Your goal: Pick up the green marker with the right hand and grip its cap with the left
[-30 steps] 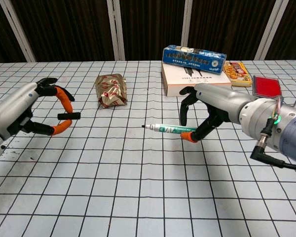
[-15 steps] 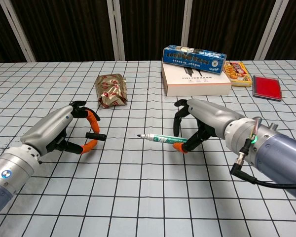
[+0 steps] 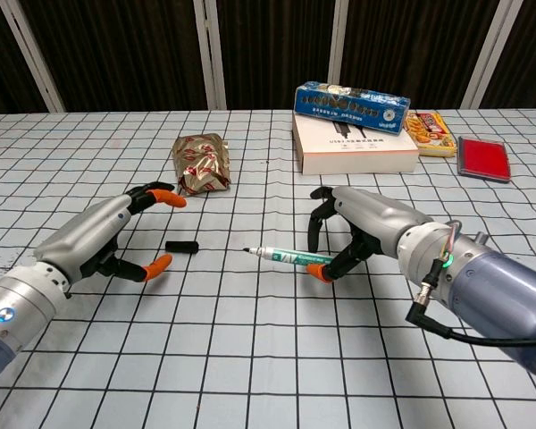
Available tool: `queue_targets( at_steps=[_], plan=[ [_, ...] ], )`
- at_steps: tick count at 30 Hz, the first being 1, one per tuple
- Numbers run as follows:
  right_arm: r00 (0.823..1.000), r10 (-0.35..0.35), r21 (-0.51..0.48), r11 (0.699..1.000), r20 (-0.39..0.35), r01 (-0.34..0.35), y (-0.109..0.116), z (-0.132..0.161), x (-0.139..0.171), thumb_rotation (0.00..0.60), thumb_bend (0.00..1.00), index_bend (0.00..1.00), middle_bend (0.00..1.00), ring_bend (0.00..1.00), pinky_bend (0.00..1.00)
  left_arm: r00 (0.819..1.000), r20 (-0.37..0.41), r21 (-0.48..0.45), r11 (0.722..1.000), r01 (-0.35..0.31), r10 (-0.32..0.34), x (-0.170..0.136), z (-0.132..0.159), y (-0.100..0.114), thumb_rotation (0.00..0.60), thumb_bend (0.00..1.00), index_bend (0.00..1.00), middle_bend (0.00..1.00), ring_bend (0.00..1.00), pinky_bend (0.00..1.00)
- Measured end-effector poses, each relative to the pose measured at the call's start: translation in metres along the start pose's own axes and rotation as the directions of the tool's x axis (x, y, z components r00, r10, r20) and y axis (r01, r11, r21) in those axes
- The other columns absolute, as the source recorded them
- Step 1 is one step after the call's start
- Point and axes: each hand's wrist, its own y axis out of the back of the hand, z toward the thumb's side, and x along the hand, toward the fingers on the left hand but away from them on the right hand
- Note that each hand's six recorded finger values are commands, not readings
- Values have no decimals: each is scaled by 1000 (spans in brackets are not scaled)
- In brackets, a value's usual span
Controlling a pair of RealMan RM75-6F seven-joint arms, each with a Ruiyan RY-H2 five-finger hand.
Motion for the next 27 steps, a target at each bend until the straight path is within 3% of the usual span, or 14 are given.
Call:
queue_targets(
  at_steps=[8, 14, 16, 19, 22, 27],
  plan=[
    [1000, -13, 2, 1000, 9, 13, -1, -3, -11, 600, 671, 813, 62, 146, 42, 992, 74, -34, 995, -95, 97, -12, 21, 45, 600, 509, 206, 42, 0, 0],
    [999, -31, -1, 1000, 24, 31, 3, -8, -15, 600, 672, 808, 62, 146, 42, 987, 94, 24, 991, -133, 130, -24, 35, 80, 600, 509, 206, 44, 0, 0],
    [999, -32, -1, 999, 28, 32, 3, -10, -15, 600, 672, 761, 62, 146, 42, 987, 91, 54, 989, -138, 132, -28, 36, 90, 600, 509, 206, 44, 0, 0],
    [999, -26, 12, 1000, 30, 25, 3, -11, -15, 600, 658, 596, 61, 128, 42, 989, 76, 88, 987, -132, 125, -32, 34, 99, 600, 508, 207, 43, 0, 0],
    [999, -7, 37, 999, 35, 6, 1, -12, -14, 600, 545, 428, 61, 91, 42, 993, 57, 104, 989, -108, 102, -35, 32, 99, 600, 505, 207, 43, 0, 0],
    [999, 28, 79, 996, 46, -31, 0, -13, -12, 600, 436, 273, 56, 87, 42, 994, 54, 102, 990, -96, 90, -37, 34, 100, 600, 504, 207, 41, 0, 0]
  ],
)
